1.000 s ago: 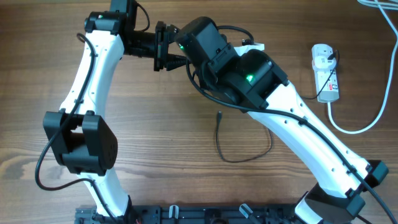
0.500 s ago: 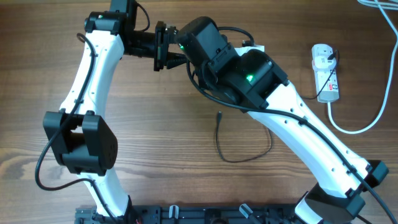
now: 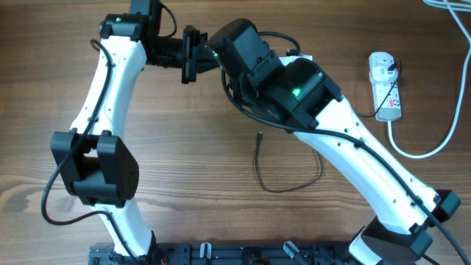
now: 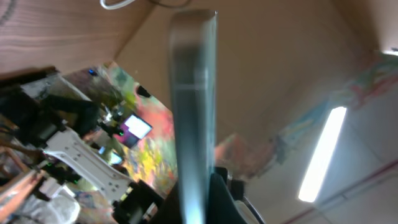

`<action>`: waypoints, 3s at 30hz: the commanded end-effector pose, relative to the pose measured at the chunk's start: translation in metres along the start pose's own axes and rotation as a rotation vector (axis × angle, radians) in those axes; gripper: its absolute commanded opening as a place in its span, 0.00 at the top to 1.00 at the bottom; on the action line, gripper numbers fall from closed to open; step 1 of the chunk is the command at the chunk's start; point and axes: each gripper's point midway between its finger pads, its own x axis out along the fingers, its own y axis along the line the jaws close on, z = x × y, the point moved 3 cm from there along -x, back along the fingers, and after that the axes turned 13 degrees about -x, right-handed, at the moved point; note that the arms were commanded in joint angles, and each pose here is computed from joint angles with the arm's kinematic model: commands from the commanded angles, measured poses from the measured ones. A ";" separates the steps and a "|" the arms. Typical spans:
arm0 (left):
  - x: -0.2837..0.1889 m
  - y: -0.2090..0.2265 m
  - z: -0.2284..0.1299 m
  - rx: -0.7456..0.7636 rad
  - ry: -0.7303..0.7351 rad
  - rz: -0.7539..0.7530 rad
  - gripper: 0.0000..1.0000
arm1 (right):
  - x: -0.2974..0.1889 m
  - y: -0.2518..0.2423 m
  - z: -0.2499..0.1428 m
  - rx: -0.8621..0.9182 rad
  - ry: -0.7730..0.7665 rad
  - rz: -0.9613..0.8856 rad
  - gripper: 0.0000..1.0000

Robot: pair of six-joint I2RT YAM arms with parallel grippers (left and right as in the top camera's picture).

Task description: Plug charger to phone and switch on socket

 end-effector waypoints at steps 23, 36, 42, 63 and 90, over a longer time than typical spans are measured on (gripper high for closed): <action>-0.002 -0.025 0.021 0.361 -0.195 0.020 0.96 | -0.084 -0.054 0.097 -1.236 0.044 -0.218 0.01; -0.029 -0.003 0.079 0.583 -0.602 0.293 0.96 | -0.050 -0.115 0.058 -1.454 0.456 -0.304 0.03; -0.046 0.016 0.094 0.557 -0.723 0.437 0.96 | -0.013 -0.138 0.039 -1.429 0.553 -0.290 0.02; -0.106 0.045 0.120 0.344 -1.133 0.706 0.96 | 0.076 -0.198 0.019 -1.355 0.646 -0.511 0.24; -0.107 0.047 0.121 0.340 -1.135 0.716 0.96 | 0.163 -0.256 0.011 -1.183 0.584 -0.559 0.62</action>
